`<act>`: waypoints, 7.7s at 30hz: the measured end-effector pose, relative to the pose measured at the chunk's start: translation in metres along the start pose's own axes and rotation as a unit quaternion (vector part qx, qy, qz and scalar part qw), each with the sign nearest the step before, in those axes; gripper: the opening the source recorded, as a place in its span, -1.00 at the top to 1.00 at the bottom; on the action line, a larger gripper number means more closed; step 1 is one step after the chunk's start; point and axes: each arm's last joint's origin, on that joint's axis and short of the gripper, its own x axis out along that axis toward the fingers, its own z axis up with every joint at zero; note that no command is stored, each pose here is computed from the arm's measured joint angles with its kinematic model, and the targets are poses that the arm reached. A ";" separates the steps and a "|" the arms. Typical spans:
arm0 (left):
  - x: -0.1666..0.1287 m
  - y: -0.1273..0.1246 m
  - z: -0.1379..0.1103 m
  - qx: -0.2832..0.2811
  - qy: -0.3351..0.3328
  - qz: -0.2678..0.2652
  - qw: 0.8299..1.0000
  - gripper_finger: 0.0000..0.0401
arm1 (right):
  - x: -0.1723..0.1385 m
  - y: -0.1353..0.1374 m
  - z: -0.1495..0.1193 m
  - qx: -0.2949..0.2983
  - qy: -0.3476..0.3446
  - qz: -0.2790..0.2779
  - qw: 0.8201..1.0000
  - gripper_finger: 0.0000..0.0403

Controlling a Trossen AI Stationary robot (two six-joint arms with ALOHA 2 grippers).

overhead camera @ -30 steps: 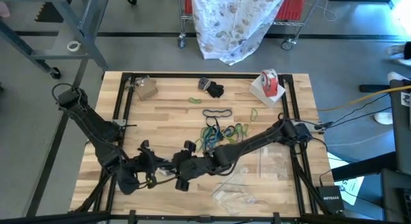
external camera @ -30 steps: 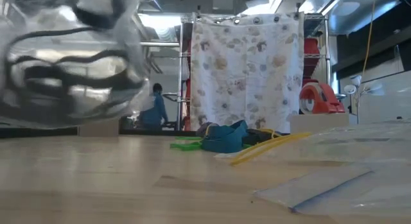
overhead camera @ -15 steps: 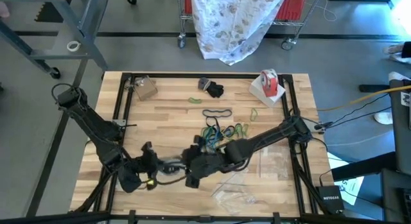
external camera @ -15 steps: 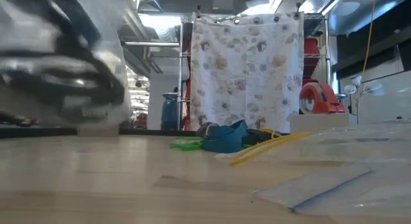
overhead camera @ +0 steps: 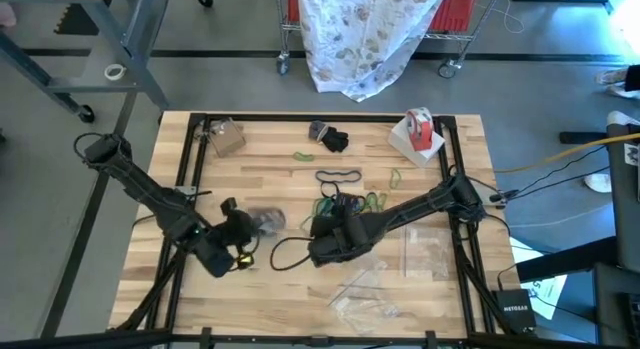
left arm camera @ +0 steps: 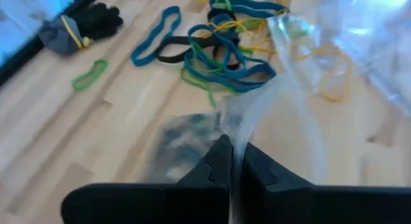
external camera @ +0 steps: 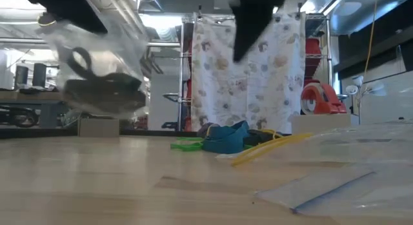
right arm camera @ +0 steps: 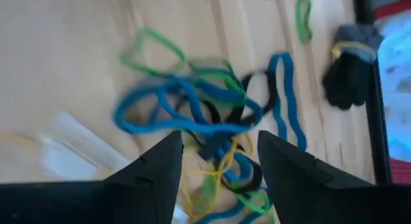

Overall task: Sort rubber bands
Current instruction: Put the black rubber band into the transparent zip bag

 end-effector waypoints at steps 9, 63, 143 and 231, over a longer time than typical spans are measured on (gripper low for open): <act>0.007 0.006 0.004 0.052 0.007 0.017 0.998 1.00 | 0.069 -0.020 -0.028 -0.009 0.130 -0.022 0.991 0.03; -0.017 0.010 -0.026 0.058 0.067 0.036 0.995 1.00 | 0.173 -0.138 -0.040 0.323 -0.033 0.270 0.906 0.03; -0.017 0.007 -0.024 0.044 0.058 0.024 0.997 1.00 | 0.051 -0.092 0.059 -0.003 -0.221 0.102 0.970 0.99; -0.015 -0.004 -0.019 -0.018 0.034 -0.010 0.999 1.00 | 0.010 -0.048 0.051 0.001 -0.198 0.161 0.967 1.00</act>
